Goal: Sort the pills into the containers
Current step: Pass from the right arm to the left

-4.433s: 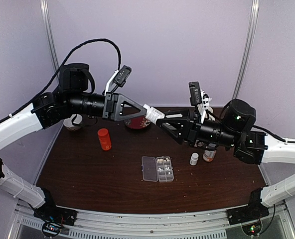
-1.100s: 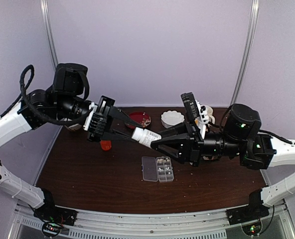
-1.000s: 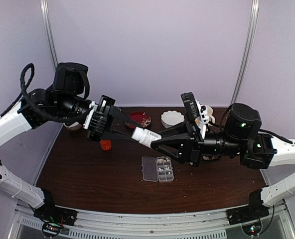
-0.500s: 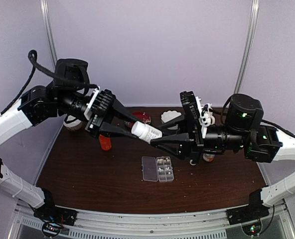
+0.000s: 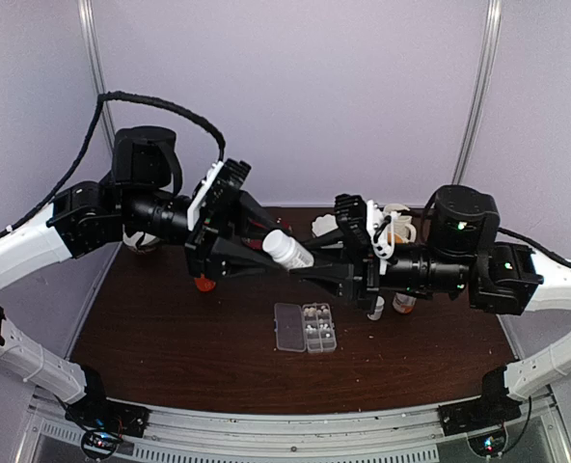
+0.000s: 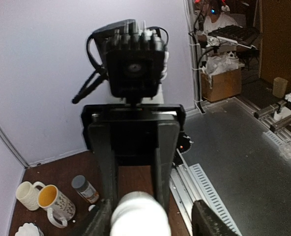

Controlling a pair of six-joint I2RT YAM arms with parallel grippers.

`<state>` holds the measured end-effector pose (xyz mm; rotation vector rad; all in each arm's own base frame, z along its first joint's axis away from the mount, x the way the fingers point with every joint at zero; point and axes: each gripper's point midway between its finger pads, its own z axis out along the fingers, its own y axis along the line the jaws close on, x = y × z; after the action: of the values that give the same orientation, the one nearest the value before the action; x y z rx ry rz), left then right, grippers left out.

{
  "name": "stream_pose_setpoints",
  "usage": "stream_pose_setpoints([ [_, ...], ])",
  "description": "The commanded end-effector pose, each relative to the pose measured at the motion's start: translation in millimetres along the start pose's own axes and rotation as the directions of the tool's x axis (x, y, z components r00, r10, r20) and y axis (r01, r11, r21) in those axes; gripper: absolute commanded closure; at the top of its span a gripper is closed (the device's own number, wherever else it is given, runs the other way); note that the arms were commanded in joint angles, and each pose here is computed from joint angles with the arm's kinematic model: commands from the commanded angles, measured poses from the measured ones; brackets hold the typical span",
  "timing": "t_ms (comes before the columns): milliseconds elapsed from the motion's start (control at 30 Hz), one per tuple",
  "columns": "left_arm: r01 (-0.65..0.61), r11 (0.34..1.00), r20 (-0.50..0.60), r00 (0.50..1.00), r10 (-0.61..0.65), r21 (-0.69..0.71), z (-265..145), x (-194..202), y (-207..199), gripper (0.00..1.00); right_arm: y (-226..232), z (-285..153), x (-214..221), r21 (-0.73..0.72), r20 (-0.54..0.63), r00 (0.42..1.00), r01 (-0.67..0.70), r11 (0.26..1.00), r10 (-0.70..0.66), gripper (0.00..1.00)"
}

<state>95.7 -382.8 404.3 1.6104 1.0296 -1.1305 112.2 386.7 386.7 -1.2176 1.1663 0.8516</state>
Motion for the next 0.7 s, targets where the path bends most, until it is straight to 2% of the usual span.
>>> stream_pose_setpoints([
  [0,-0.142,0.99,0.053,0.988,0.142,0.005,7.2,-3.4,-18.8,0.3,6.9,7.8,19.4,-0.058,-0.068,0.995,-0.083,0.995,0.079,1.0],
  [100,-0.263,0.964,0.042,0.964,0.264,-0.02,-2.0,1.0,-25.1,0.17,15.1,0.8,17.0,-0.12,-0.069,0.988,-0.143,0.982,0.136,1.0],
  [333,-0.461,0.885,0.003,0.887,0.462,0.061,-9.4,10.7,-41.7,0.21,24.3,-7.6,15.7,-0.187,-0.089,0.969,-0.245,0.951,0.233,1.0],
  [667,-0.555,0.83,-0.104,0.823,0.558,0.057,-13.5,19.3,-30.9,0.27,27.9,-3.3,20.8,-0.199,-0.173,0.943,-0.315,0.928,0.283,1.0],
])
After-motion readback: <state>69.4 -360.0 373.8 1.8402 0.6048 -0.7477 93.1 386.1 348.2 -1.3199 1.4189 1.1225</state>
